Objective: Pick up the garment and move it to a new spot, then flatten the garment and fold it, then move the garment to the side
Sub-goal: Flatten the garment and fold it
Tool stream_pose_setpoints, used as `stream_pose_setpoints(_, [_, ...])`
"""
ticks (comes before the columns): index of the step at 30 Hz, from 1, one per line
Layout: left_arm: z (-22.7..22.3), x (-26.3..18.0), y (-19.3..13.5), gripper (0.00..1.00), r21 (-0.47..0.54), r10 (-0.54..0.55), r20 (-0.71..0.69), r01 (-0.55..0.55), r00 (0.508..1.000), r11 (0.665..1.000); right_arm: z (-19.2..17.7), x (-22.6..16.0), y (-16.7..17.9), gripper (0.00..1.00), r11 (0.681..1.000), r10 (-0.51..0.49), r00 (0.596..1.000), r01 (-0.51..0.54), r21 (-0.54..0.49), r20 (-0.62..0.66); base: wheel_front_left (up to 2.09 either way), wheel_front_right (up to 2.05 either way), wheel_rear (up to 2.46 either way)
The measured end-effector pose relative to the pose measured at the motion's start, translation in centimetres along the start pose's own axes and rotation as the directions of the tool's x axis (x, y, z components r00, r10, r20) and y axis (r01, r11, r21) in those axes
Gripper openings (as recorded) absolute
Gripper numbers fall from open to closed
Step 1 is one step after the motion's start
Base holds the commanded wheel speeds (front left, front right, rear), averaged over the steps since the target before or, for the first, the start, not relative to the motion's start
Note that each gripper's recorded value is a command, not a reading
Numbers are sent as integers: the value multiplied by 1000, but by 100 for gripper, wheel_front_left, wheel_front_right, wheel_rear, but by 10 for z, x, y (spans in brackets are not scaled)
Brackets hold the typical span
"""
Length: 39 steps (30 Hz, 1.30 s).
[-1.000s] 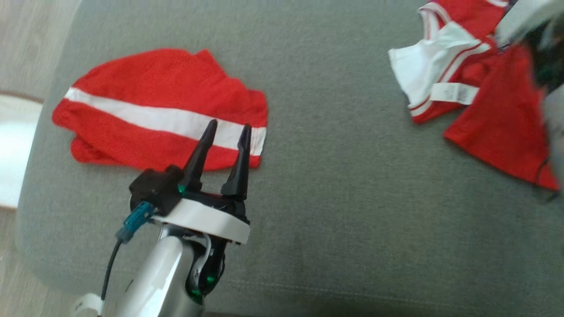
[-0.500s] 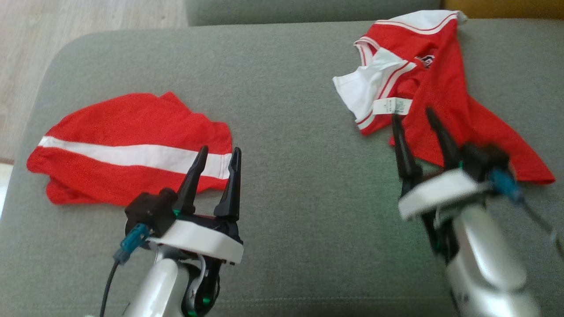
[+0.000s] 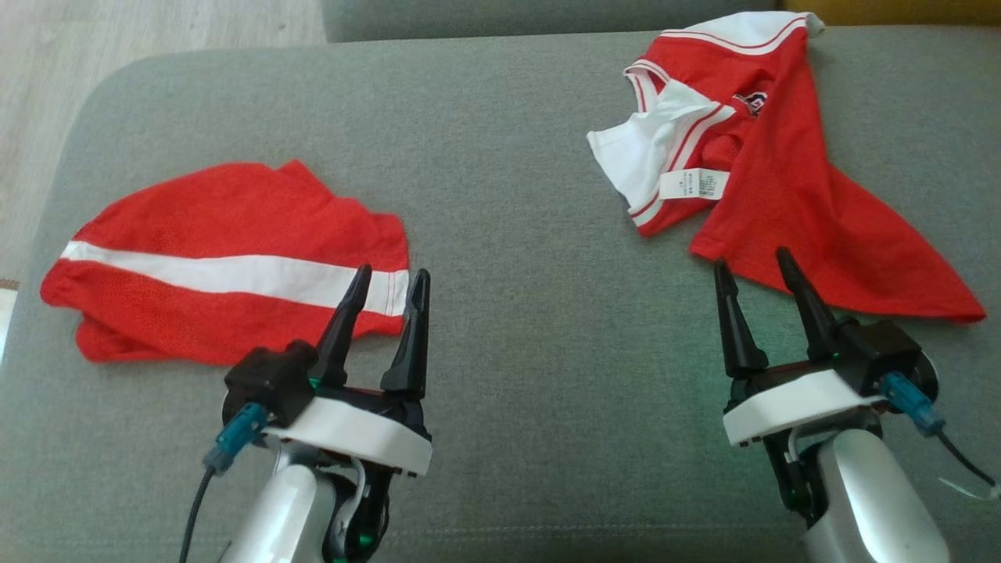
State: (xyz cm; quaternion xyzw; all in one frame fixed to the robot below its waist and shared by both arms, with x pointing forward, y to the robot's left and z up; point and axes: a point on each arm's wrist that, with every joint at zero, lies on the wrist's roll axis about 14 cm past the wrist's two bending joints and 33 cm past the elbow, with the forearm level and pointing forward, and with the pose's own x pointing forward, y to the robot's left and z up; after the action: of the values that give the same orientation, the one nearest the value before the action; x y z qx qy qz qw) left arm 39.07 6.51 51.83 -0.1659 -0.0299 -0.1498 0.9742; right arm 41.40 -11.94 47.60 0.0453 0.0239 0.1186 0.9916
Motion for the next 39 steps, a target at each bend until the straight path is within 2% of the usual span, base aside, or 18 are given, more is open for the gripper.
stream_pose_setpoints(4, [-3, -2, 5, 100, 0, 16, -8, -16, 1000, 1000, -9, 3, -2, 100, 1000, -2, 1000, 1, -30, -31, 0, 0, 0])
stream_pose_setpoints(10, [-5, -4, 12, 100, 2, 36, -16, -36, 999, 999, -40, 3, -1, 100, 997, 5, 990, -16, -75, -142, 0, 0, 0])
stream_pose_setpoints(14, [-7, -3, 17, 100, 3, 46, -22, -46, 999, 999, -55, 7, -13, 100, 996, -28, 981, 11, -93, -193, 0, 0, 0])
stream_pose_setpoints(22, [-18, -2, 25, 100, 2, 67, -53, -67, 996, 998, -68, 36, -27, 100, 993, -59, 968, 33, -109, -245, 0, 0, 0])
stream_pose_setpoints(31, [-26, 6, 41, 100, 14, 96, -72, -96, 993, 995, -105, 56, -34, 100, 991, -71, 931, 25, -131, -359, 0, 0, 0])
stream_pose_setpoints(32, [-27, 6, 43, 100, 15, 101, -76, -100, 992, 995, -107, 59, -34, 80, 991, -70, 929, 23, -133, -364, 0, 0, 0])
stream_pose_setpoints(33, [-28, 6, 44, 100, 15, 105, -79, -104, 991, 994, -107, 62, -34, 14, 991, -69, 930, 22, -134, -362, 0, 0, 0])
stream_pose_setpoints(34, [-29, 7, 45, 100, 16, 106, -79, -105, 991, 994, -106, 65, -34, 0, 990, -69, 932, 21, -137, -357, 0, 0, 0])
stream_pose_setpoints(39, [-28, 11, 40, 100, 13, 87, -74, -87, 993, 996, -90, 66, -46, 0, 988, -101, 949, 61, -139, -298, 0, 0, 0])
